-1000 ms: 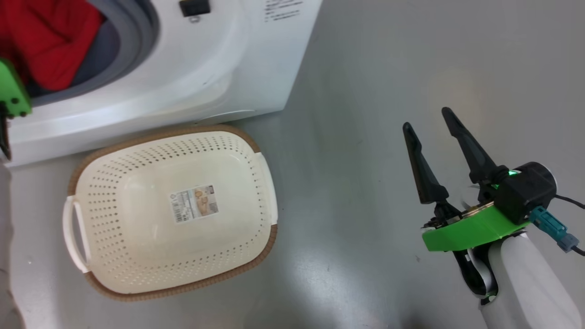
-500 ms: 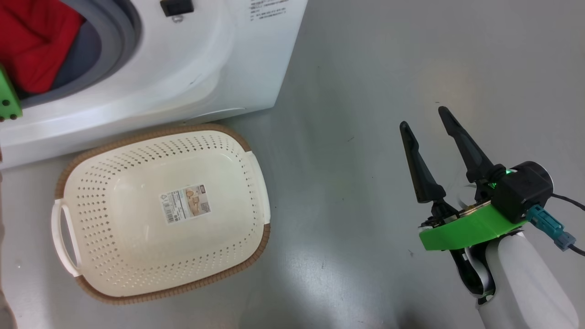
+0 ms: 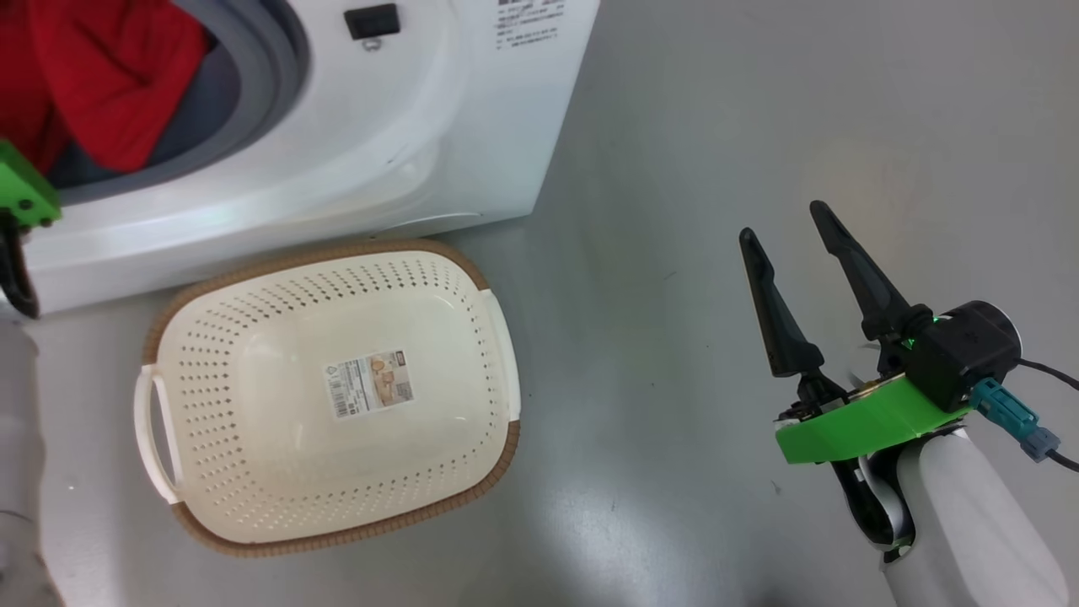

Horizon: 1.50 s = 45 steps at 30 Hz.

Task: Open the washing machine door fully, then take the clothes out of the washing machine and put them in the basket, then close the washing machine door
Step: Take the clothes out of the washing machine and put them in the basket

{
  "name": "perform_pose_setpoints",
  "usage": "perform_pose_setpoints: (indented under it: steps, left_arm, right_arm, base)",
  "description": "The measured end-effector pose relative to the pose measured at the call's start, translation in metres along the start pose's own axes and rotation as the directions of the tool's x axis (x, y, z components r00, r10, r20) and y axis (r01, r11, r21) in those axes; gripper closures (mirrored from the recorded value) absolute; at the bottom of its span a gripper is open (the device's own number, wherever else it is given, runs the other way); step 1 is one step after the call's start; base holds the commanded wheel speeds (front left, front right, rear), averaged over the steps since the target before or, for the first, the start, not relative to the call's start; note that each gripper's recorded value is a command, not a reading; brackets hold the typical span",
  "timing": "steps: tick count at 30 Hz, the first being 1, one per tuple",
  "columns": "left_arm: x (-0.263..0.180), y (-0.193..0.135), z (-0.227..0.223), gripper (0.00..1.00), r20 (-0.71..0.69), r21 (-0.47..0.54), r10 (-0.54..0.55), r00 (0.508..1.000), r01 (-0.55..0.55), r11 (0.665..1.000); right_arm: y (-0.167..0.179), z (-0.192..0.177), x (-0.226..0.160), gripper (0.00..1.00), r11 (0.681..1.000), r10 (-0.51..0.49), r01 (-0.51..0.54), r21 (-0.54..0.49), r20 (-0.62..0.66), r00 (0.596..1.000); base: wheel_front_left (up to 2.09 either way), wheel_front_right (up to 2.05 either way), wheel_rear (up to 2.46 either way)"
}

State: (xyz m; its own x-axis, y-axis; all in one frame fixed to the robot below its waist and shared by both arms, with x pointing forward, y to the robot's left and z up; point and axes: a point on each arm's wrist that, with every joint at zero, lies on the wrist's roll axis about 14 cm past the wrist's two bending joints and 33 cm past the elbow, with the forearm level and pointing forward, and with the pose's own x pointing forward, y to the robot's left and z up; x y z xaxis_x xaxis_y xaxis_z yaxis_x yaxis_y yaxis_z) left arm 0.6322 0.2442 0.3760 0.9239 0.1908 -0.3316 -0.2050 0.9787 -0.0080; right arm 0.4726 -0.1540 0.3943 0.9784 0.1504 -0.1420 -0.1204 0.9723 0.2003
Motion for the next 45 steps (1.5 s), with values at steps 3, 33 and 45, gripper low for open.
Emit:
perform_pose_setpoints:
  steps: [3,33,45]
  left_arm:
    - [-0.007,-0.005,0.008,1.00,0.039,-0.070,-0.023,0.999,0.026,0.997]
    - [-0.153,0.007,0.115,1.00,0.497,-0.077,-0.067,0.865,0.121,0.990]
    - [-0.221,0.000,0.144,1.00,0.615,-0.062,-0.101,0.782,0.176,0.983]
  right_arm:
    - [0.003,0.004,0.000,0.00,1.000,0.010,-0.010,-0.002,0.007,1.000]
    - [0.028,0.057,-0.040,0.00,0.999,0.050,-0.049,-0.009,0.118,0.992]
    - [0.034,0.075,-0.063,0.00,0.998,0.055,-0.053,-0.015,0.161,0.985]
  base:
    - [0.00,0.00,0.00]
    - [0.00,0.00,0.00]
    - [0.00,0.00,0.00]
